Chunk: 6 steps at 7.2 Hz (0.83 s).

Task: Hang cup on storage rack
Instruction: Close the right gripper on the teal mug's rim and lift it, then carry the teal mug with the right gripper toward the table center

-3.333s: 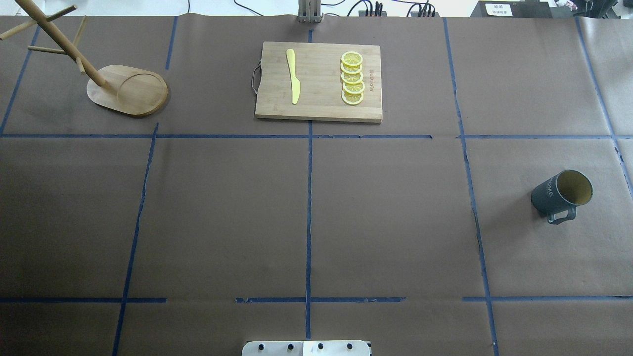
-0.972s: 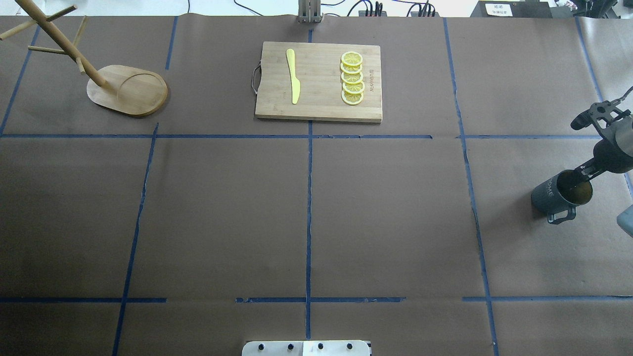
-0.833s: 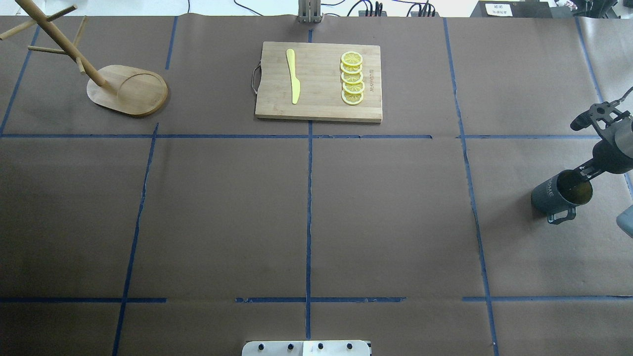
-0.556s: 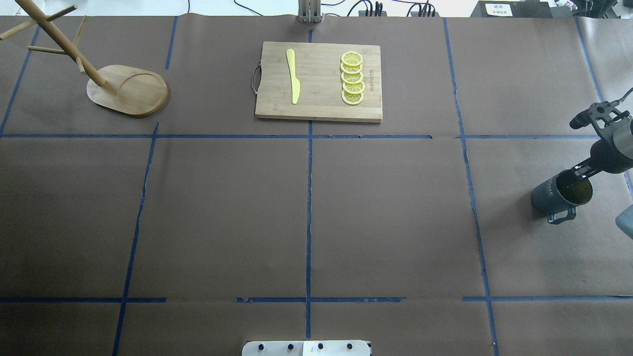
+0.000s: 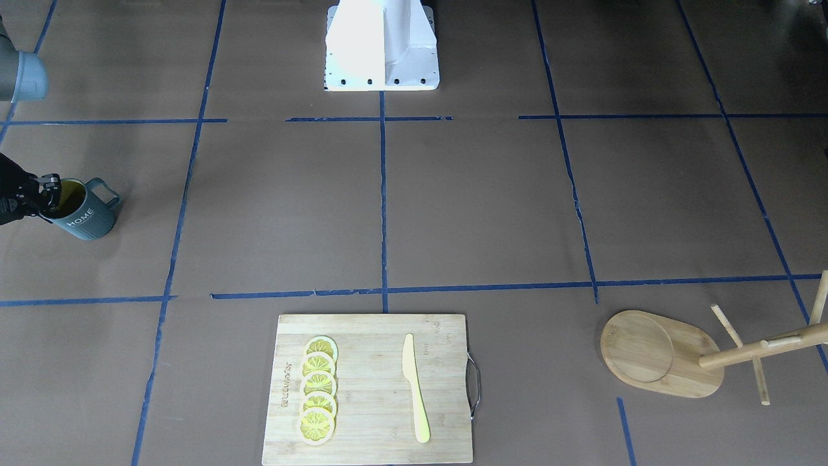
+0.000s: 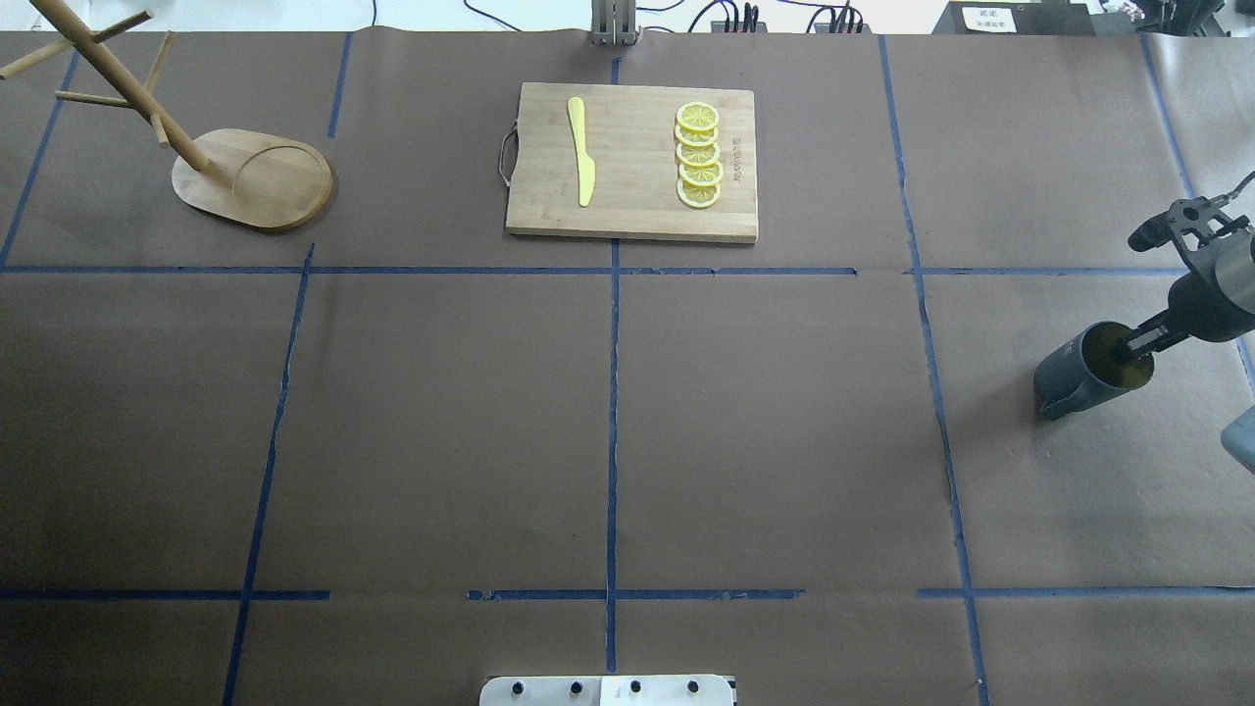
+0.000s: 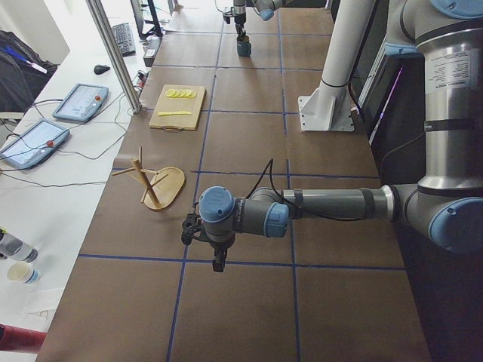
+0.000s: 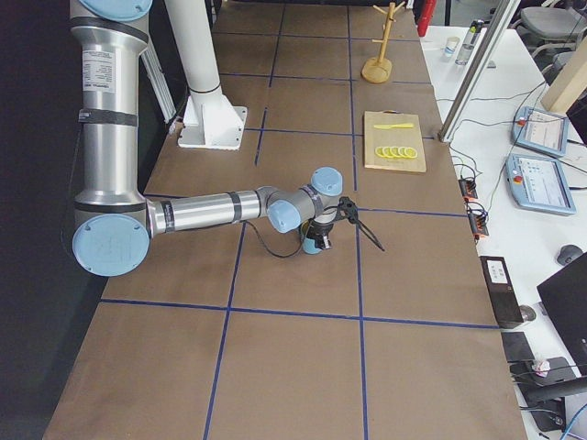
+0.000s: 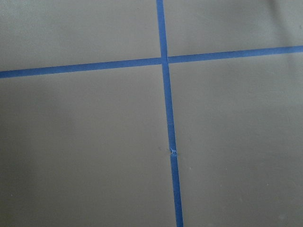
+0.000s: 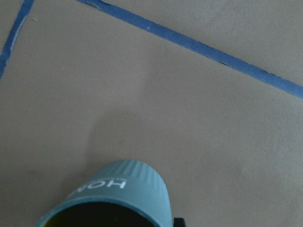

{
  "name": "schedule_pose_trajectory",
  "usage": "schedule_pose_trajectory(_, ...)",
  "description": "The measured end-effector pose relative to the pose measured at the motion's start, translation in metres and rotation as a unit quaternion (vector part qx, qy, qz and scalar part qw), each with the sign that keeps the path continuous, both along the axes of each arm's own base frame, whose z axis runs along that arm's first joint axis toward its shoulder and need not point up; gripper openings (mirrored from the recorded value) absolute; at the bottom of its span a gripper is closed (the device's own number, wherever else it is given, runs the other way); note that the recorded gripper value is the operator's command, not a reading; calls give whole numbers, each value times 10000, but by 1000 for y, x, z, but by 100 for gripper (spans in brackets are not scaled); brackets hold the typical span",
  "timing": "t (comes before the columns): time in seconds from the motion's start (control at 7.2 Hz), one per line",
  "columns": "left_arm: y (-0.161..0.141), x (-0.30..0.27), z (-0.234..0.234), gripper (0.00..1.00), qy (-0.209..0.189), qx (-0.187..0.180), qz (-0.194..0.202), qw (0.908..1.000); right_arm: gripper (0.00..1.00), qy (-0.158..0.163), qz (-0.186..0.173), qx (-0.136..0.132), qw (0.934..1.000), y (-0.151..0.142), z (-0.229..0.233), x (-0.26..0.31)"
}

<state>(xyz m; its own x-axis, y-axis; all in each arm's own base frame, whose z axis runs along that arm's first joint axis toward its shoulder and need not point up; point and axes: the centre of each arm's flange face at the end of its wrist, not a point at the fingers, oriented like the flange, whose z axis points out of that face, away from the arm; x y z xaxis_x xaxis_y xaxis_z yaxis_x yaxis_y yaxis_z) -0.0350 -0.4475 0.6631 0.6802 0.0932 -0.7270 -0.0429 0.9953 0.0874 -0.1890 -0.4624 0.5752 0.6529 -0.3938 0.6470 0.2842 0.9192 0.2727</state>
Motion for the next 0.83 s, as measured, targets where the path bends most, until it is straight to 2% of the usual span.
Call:
schedule_pose_trajectory(0.28, 0, 0, 0, 100, 5, 6, 2, 10000, 0, -78, 5, -146, 9999, 0, -38, -2)
schedule_pose_trajectory(0.42, 0, 0, 0, 100, 11, 9, 4, 10000, 0, -110, 139, -287, 9994, -5, -74, -6)
schedule_pose_trajectory(0.56, 0, 0, -1, 100, 14, 12, 6, 10000, 0, -191, 318, -404, 9985, -14, -115, -21)
schedule_pose_trajectory(0.83, 0, 0, -1, 100, 17, 17, 7, 10000, 0, -388, 498, -576, 9963, -20, -194, -90)
